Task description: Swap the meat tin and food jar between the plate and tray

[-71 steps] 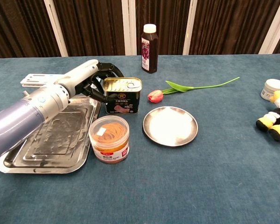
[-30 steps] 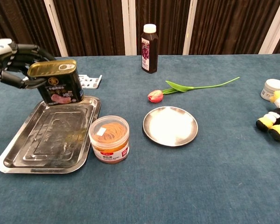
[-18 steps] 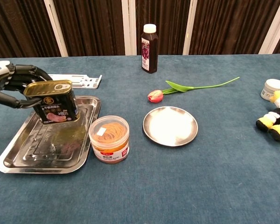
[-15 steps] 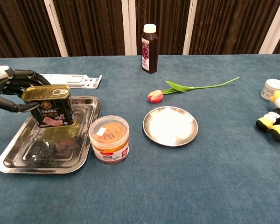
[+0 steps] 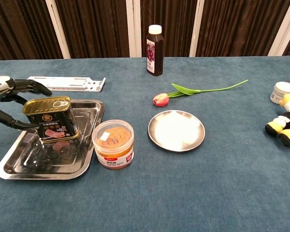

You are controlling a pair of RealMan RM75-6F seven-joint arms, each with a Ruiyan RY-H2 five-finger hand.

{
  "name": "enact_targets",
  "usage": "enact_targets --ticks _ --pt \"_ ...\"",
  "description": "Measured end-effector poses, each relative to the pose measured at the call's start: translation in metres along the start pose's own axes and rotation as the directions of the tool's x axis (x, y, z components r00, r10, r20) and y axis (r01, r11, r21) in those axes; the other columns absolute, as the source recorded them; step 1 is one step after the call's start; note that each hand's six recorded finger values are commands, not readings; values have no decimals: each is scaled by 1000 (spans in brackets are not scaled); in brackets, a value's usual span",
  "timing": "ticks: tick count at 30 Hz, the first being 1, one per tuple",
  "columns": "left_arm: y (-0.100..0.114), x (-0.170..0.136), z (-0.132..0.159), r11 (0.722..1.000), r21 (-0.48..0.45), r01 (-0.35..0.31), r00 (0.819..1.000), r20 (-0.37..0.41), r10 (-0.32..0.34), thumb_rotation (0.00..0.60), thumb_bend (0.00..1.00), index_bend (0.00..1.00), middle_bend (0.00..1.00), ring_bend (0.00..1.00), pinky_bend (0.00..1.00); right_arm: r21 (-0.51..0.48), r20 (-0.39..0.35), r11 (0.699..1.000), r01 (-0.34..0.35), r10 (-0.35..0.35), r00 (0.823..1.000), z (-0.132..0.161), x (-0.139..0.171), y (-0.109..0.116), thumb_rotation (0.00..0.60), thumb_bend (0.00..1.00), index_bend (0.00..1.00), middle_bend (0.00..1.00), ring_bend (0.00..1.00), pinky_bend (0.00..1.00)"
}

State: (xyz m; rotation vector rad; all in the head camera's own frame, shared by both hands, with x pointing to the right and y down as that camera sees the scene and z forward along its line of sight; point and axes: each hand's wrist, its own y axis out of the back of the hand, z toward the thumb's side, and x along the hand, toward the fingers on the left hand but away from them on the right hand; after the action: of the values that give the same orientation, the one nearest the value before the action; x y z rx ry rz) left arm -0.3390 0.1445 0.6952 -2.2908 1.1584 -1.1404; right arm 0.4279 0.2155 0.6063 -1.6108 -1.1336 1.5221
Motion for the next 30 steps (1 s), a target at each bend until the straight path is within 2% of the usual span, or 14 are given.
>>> enact_targets --ticks 8,11,13,14,17,20,21,23,25,30 --pt "16 -9 14 999 52 -7 1000 26 6 600 93 137 5 0 95 5 6 1000 -1 1 1000 -1 0 0 600 79 0 0 0 0" --pt "28 -20 18 992 118 -42 999 28 39 600 105 137 5 0 94 8 6 1000 -4 4 1000 -1 0 0 600 80 0 0 0 0" --pt "39 -32 19 979 189 -83 997 19 80 600 108 140 5 0 94 13 1 1000 -11 11 1000 0 0 -1 600 79 0 0 0 0" --pt "44 -38 20 969 225 -104 994 15 104 600 109 141 6 0 94 15 -3 1000 -14 14 1000 0 0 -1 600 79 0 0 0 0" --pt "63 -64 21 912 357 -203 976 -1 218 600 111 148 7 0 94 22 -23 999 -24 24 999 3 1 -3 600 80 0 0 0 0" --pt "87 -100 19 831 466 -303 933 -33 359 600 118 148 12 0 94 29 -47 999 -34 35 998 7 2 -6 600 62 0 0 0 0" --pt "95 -117 16 802 500 -326 912 -57 406 600 119 148 16 0 94 33 -59 999 -40 42 997 9 2 -7 600 54 0 0 0 0" --pt "104 -140 10 772 540 -335 886 -97 453 600 121 148 20 0 94 43 -78 997 -56 60 995 12 3 -10 600 45 0 0 0 0" --pt "111 -157 4 757 570 -320 873 -132 469 600 121 149 19 0 94 44 -105 996 -80 84 991 18 4 -13 600 45 0 0 0 0" --pt "113 -164 -3 764 574 -295 877 -154 455 600 122 149 19 0 94 -29 -197 990 -141 133 971 46 -2 -16 600 44 0 0 0 0"
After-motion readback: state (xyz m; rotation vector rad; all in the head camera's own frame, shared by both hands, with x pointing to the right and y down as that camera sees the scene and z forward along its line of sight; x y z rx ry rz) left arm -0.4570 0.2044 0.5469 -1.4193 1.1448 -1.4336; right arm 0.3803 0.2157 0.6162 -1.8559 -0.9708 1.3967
